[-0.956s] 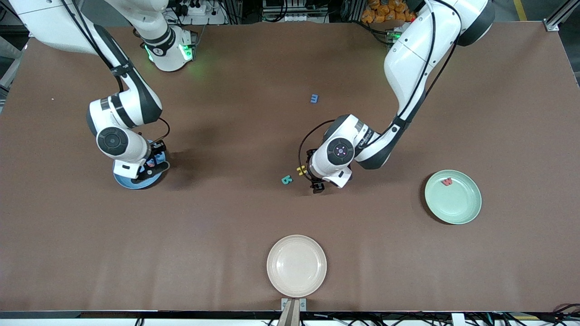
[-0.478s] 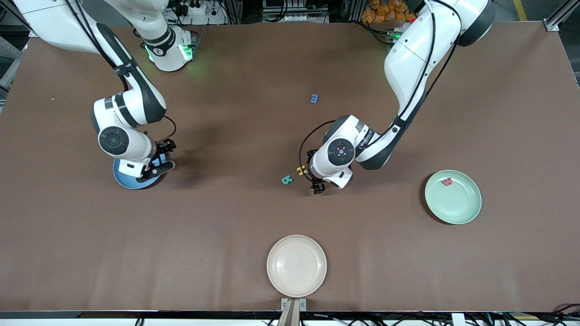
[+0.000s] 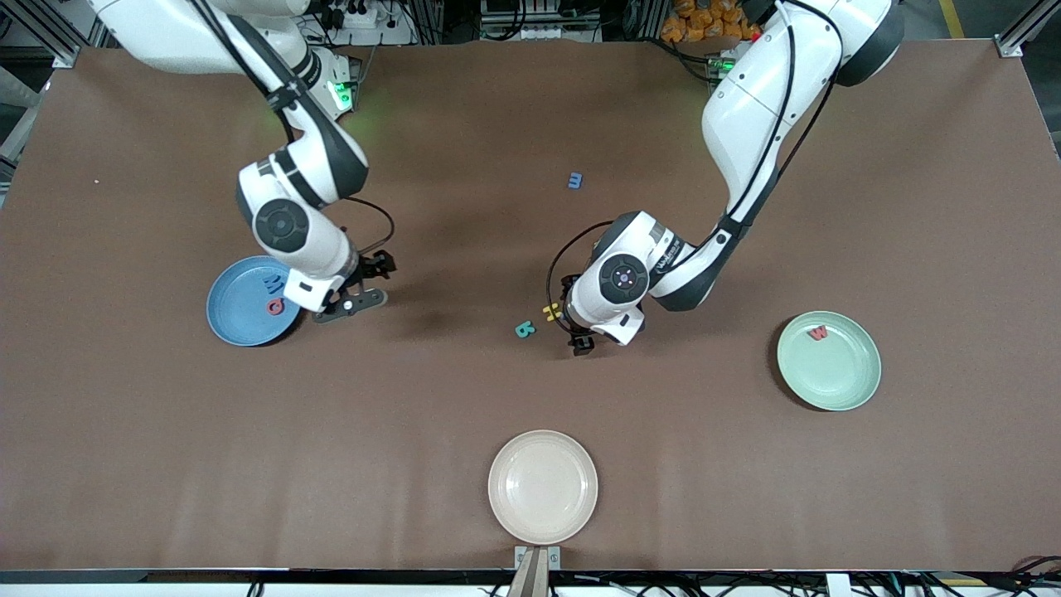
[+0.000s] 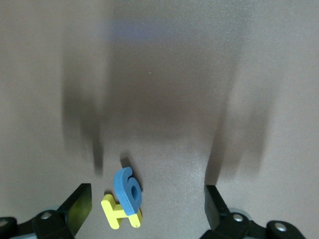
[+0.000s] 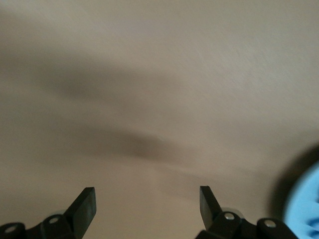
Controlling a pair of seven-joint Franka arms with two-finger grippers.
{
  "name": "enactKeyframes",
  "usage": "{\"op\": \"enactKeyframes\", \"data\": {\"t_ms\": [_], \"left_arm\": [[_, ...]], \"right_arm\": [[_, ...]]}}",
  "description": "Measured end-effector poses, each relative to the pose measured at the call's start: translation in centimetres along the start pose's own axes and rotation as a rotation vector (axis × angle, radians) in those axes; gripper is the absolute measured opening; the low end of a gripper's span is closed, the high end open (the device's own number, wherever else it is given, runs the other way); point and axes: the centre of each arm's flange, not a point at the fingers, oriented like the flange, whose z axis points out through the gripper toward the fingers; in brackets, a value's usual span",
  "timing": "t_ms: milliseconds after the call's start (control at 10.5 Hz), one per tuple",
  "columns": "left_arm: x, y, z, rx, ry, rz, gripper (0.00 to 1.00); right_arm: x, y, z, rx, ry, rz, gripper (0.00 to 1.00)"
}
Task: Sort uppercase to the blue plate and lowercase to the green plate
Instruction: 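Grasp the blue d with the left gripper while the right gripper returns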
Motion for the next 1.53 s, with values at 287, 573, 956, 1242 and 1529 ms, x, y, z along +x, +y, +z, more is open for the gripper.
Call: {"op": "enactKeyframes", "data": {"t_ms": [287, 573, 956, 1242, 1529], "left_arm": [[0.0, 0.0, 0.5, -0.009, 0.005, 0.002, 1.0], [0.1, 0.3, 0.4, -0.018, 0.001, -0.001, 0.86], [0.0, 0.8, -0.2, -0.033, -0.008, -0.003, 0.29], [-0.1, 0.7, -0.3, -0.033, -0.008, -0.002, 0.27], [0.0, 1.0, -0.6, -0.038, -0.013, -0.006, 0.27]], "right_arm": [[-0.1, -6.2, -1.2, 0.044, 0.096, 0.197, 0.93], [1.1, -7.3, -2.7, 0.118, 0.22, 0.246, 0.97], [5.5, -7.0, -7.6, 0.197, 0.355, 0.278, 1.0], [7.4, -7.0, -9.5, 0.227, 0.394, 0.291, 1.0], [7.2, -7.8, -9.7, 0.237, 0.393, 0.298, 1.0]]}}
